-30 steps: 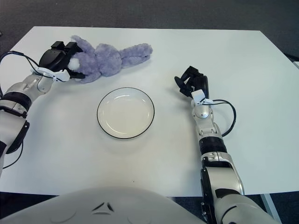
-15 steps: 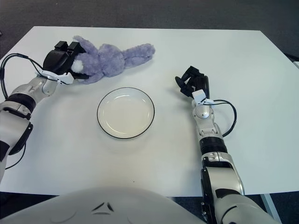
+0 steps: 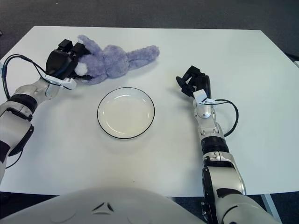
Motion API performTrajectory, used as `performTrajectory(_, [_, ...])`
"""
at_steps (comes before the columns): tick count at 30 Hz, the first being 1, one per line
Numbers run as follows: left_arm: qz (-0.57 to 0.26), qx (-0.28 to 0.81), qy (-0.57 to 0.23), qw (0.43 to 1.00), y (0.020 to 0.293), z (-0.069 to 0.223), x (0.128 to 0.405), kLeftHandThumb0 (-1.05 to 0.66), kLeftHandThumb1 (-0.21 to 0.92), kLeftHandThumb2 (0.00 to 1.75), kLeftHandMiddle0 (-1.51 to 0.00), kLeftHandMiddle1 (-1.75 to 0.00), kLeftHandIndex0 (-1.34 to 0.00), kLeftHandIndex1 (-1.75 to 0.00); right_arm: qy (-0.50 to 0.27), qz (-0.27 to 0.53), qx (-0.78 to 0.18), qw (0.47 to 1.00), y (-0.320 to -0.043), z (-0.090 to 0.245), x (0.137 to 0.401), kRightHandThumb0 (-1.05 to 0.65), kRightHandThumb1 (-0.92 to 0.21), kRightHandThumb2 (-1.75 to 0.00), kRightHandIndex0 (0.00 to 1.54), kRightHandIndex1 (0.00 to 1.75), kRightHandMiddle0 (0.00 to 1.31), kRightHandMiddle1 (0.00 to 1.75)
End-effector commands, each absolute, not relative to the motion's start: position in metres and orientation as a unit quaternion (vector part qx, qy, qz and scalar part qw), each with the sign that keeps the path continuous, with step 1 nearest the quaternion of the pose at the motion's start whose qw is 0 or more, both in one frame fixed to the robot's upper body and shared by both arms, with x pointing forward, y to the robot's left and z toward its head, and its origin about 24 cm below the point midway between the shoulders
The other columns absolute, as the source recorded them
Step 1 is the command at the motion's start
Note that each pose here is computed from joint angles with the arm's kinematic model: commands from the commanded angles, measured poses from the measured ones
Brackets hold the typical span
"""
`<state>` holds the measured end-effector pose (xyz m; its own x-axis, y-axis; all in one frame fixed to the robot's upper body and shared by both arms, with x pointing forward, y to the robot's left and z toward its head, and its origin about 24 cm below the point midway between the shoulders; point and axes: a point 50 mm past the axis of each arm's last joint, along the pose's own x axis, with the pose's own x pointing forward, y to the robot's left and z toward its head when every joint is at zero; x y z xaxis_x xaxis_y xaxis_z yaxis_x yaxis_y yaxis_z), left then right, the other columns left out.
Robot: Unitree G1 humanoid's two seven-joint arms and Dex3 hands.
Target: Put the doll into the plate.
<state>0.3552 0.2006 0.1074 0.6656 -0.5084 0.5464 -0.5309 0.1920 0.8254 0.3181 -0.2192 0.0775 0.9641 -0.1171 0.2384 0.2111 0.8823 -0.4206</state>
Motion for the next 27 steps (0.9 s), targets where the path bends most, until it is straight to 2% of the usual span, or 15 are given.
performTrajectory(1, [0.032, 0.641, -0.482, 0.597, 0.191, 0.12, 0.357, -0.05, 0.91, 0.02, -0.73, -1.75, -0.62, -1.75, -0.112, -0.077, -0.213, 0.968, -0.208, 0.092, 0.318, -0.41, -0.92, -0.43, 0.91, 1.75, 0.7, 1.75])
performTrajectory(8, [0.036, 0.642, -0.492, 0.587, 0.191, 0.119, 0.356, -0.04, 0.92, 0.02, -0.75, -1.75, -0.63, -1.75, -0.102, -0.077, -0.213, 0.969, -0.207, 0.095, 0.316, -0.42, -0.92, -0.42, 0.9, 1.75, 0.68, 1.75])
performTrajectory(11, [0.05, 0.631, -0.517, 0.576, 0.185, 0.122, 0.356, -0.03, 0.92, 0.02, -0.78, -1.75, -0.65, -1.75, -0.167, -0.053, -0.245, 0.954, -0.197, 0.113, 0.319, -0.46, -0.92, -0.38, 0.85, 1.75, 0.62, 1.75])
performTrajectory(15, [0.055, 0.627, -0.527, 0.571, 0.183, 0.123, 0.355, -0.03, 0.92, 0.02, -0.8, -1.75, -0.66, -1.75, -0.198, -0.031, -0.261, 0.944, -0.193, 0.121, 0.321, -0.46, -0.92, -0.32, 0.79, 1.75, 0.57, 1.71])
performTrajectory(18, [0.056, 0.626, -0.53, 0.569, 0.182, 0.123, 0.355, -0.03, 0.92, 0.03, -0.8, -1.75, -0.67, -1.75, -0.206, -0.02, -0.262, 0.943, -0.192, 0.123, 0.322, -0.4, -0.9, -0.28, 0.71, 1.75, 0.55, 1.51])
performTrajectory(22, [0.056, 0.626, -0.531, 0.568, 0.182, 0.123, 0.355, -0.03, 0.92, 0.03, -0.81, -1.75, -0.67, -1.75, -0.209, -0.019, -0.262, 0.942, -0.193, 0.122, 0.323, -0.38, -0.89, -0.26, 0.69, 1.75, 0.54, 1.44])
performTrajectory(25, [0.049, 0.621, -0.553, 0.553, 0.174, 0.126, 0.356, -0.03, 0.92, 0.03, -0.82, -1.75, -0.68, -1.75, -0.222, 0.041, -0.234, 0.946, -0.186, 0.136, 0.327, -0.37, -0.91, -0.24, 0.61, 1.7, 0.52, 1.42])
performTrajectory(27, [0.046, 0.619, -0.559, 0.55, 0.171, 0.127, 0.356, -0.03, 0.92, 0.03, -0.82, -1.75, -0.68, -1.75, -0.225, 0.058, -0.228, 0.945, -0.185, 0.141, 0.329, -0.16, -0.91, -0.22, 0.59, 1.54, 0.48, 1.31])
